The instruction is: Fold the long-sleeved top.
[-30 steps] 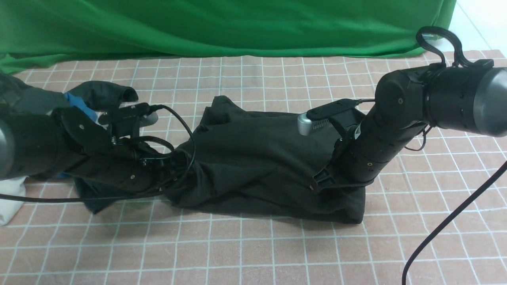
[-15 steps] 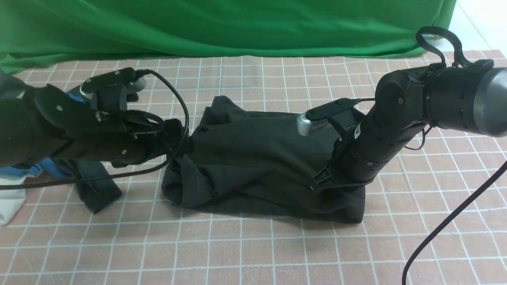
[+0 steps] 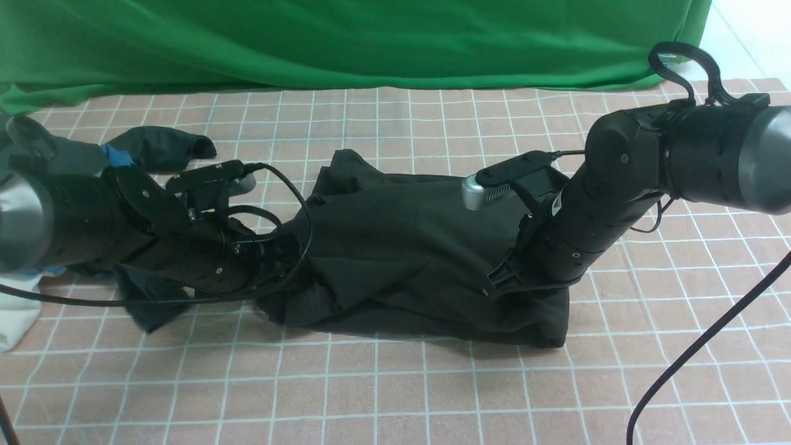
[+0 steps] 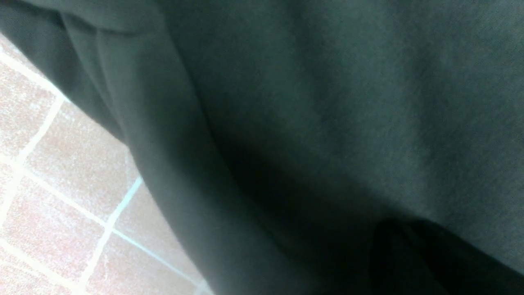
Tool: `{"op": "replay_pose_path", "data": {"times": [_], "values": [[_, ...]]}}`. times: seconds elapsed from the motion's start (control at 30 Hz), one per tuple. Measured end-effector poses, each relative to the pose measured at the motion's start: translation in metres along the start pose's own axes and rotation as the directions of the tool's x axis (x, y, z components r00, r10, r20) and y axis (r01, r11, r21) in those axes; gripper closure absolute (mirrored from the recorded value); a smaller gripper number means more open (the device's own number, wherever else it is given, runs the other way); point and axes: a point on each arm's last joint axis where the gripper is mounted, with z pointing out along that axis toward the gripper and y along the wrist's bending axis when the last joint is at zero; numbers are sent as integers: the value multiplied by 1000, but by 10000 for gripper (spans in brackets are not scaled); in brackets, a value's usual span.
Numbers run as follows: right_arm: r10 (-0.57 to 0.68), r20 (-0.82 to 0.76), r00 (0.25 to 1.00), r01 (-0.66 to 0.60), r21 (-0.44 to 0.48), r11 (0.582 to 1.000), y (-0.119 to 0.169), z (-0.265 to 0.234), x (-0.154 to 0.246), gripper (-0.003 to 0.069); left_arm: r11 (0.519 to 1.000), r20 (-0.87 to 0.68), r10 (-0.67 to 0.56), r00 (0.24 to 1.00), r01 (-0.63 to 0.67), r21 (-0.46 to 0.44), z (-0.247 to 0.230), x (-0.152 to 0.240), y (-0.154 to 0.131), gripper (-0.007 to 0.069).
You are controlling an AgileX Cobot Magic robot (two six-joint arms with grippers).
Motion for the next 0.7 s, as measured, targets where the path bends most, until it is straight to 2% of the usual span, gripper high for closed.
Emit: {"op": "replay_pose_path", "data": {"times": [0.1, 0.23, 0.3, 0.33, 0.53, 0.6, 0.7], "values": [[-1, 0, 1000, 1, 0, 1000, 0, 0, 0, 561, 1000, 2, 5, 1000, -5, -4, 0, 0, 1, 189], [-2, 5, 1000, 2, 0, 1000, 0, -2, 0, 561, 1000, 3, 26, 1000, -26, 0, -3, 0, 0, 433], [-2, 11, 1000, 2, -1, 1000, 1, -5, 0, 561, 998, 20, 67, 998, -67, 6, -10, -2, -2, 532], [-2, 17, 1000, 2, -1, 1000, 1, -7, 0, 561, 996, 35, 87, 996, -87, 9, -15, -4, -4, 554], [-5, 59, 998, 5, 1, 1000, 4, -29, 0, 561, 976, 130, 217, 967, -218, -5, -49, -21, -15, 557], [-6, 78, 997, 6, 1, 1000, 5, -41, 2, 554, 953, 165, 301, 939, -301, -28, -65, -35, -21, 557], [7, 84, 996, -7, -2, 1000, 7, -48, 3, 541, 934, 164, 358, 919, -356, -42, -73, -45, -25, 557]]}}
